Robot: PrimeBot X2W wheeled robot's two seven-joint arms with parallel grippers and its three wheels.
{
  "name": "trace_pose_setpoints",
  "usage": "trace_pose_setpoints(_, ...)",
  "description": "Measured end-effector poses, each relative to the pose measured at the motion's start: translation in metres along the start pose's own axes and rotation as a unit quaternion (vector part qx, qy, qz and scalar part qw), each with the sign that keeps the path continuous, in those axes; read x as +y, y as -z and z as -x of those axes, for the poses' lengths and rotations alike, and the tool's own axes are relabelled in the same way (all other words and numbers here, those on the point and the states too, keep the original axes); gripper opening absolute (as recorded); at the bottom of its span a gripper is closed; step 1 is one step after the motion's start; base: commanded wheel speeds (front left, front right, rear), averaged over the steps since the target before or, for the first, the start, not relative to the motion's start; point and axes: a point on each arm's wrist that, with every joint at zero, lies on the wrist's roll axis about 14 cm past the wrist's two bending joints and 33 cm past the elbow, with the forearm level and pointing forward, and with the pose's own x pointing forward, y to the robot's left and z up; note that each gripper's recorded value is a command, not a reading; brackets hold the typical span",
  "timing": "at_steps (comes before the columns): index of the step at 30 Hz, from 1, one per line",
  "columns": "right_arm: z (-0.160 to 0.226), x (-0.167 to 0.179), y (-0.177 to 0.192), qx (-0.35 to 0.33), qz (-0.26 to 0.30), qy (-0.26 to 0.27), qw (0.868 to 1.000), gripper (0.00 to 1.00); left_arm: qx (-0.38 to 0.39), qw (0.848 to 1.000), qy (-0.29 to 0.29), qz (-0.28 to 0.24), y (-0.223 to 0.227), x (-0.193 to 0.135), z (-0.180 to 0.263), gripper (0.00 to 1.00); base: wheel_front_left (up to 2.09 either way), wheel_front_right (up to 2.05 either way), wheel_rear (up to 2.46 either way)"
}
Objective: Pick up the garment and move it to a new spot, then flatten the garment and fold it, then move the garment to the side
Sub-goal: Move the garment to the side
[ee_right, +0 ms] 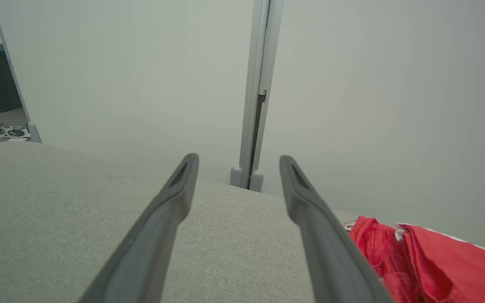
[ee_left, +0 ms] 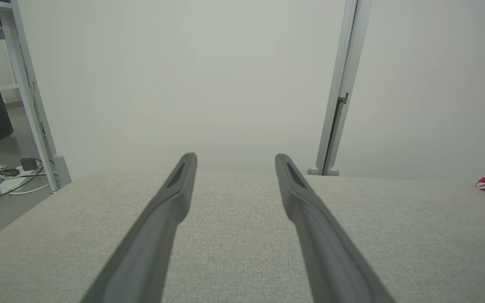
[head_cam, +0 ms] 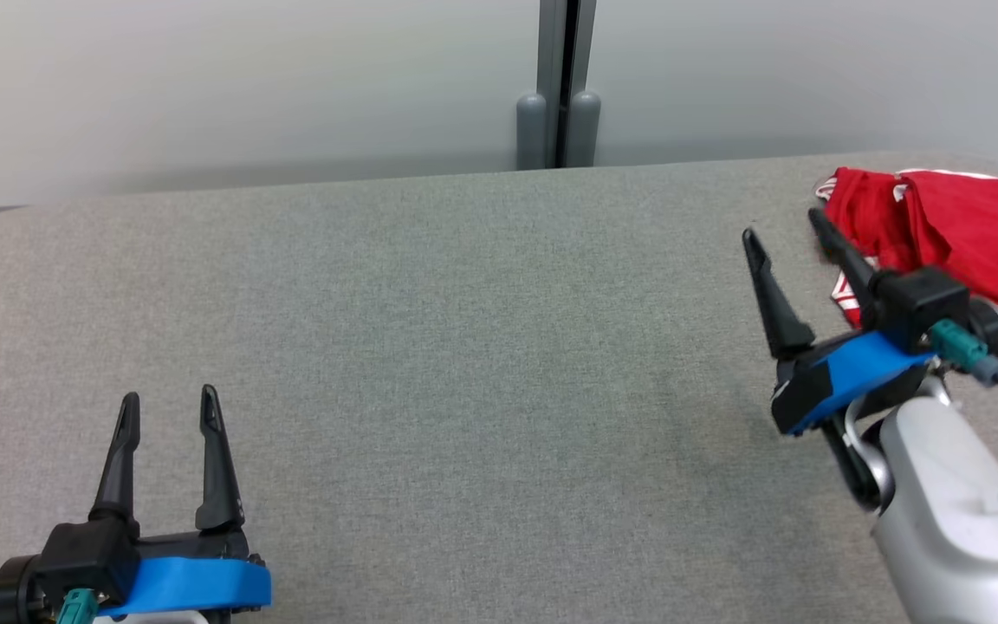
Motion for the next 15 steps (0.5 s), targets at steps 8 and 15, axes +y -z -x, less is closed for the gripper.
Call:
trace_pose_setpoints(8, 0.034, 0.015, 0.009, 0.001, -0.038, 0.010, 0.999, 1.00, -0.003, 1.000, 0.000, 0.004, -0.003, -0.001, 0.008, 1.00, 0.00, 0.00, 0.00)
trace_pose_setpoints(15, 0.062, 0.017, 0.016, 0.000, -0.072, 0.039, 0.997, 1.00, -0.001, 1.000, 0.000, 0.007, -0.004, -0.002, 0.017, 1.00, 0.00, 0.00, 0.00)
